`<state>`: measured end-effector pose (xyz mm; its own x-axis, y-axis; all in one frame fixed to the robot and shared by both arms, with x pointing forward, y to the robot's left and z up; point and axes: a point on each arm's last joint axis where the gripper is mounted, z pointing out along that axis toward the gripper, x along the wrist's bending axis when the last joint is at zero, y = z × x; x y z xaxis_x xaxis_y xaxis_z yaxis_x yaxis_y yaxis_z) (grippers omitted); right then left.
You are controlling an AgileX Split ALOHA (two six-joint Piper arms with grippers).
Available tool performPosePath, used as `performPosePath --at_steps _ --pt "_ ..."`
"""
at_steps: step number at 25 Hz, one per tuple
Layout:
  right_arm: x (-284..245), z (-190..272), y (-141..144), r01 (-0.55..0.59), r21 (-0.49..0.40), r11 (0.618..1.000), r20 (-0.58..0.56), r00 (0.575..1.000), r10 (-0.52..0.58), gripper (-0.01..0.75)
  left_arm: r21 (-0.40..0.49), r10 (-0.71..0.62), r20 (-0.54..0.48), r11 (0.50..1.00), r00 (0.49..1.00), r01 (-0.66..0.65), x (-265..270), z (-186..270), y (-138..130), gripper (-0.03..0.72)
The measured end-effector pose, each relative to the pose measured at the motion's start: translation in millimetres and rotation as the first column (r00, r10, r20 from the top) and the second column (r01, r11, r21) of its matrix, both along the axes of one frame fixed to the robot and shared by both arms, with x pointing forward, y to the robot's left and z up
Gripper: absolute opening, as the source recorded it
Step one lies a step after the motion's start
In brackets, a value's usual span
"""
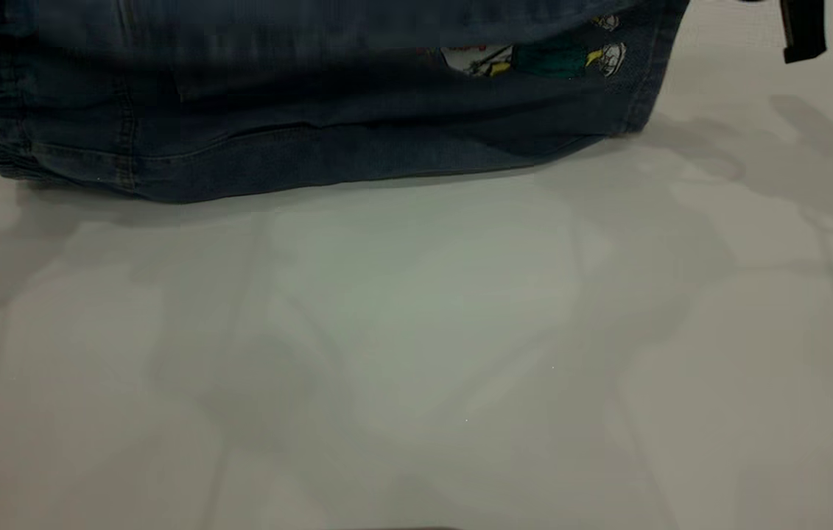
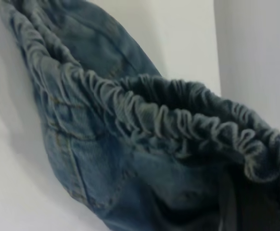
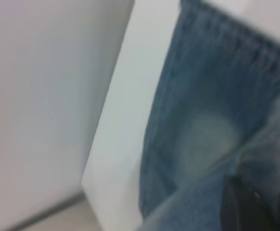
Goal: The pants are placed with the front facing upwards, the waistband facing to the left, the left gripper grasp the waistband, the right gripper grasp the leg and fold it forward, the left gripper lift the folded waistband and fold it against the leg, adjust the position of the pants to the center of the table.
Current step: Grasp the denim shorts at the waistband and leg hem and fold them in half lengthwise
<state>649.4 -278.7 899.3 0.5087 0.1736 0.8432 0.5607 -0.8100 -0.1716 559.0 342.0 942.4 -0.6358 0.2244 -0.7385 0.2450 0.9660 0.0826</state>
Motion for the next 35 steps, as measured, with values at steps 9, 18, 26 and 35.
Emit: performPosePath --at_steps 9,18,26,35 --pt "1.4 -9.6 2.9 0.028 -0.028 0.999 -0.041 0.999 -0.029 0.028 0.014 0.038 -0.072 0.999 0.997 -0.037 1.5 -20.2 4.1 0.101" --pt "28.1 -28.3 30.2 0.023 -0.051 0.998 -0.060 0.998 -0.026 0.029 -0.036 0.093 -0.197 0.994 0.976 -0.102 11.2 -62.8 7.8 0.104" --pt "68.4 -64.3 46.2 0.015 0.001 1.000 -0.059 0.998 -0.015 0.032 -0.029 0.092 -0.182 0.995 0.979 -0.099 40.1 -74.6 14.2 0.112" --pt "75.5 -73.6 45.6 0.035 0.008 0.999 -0.071 0.997 -0.035 0.085 -0.063 0.107 -0.223 0.990 0.969 -0.124 50.5 -97.8 15.7 0.173"
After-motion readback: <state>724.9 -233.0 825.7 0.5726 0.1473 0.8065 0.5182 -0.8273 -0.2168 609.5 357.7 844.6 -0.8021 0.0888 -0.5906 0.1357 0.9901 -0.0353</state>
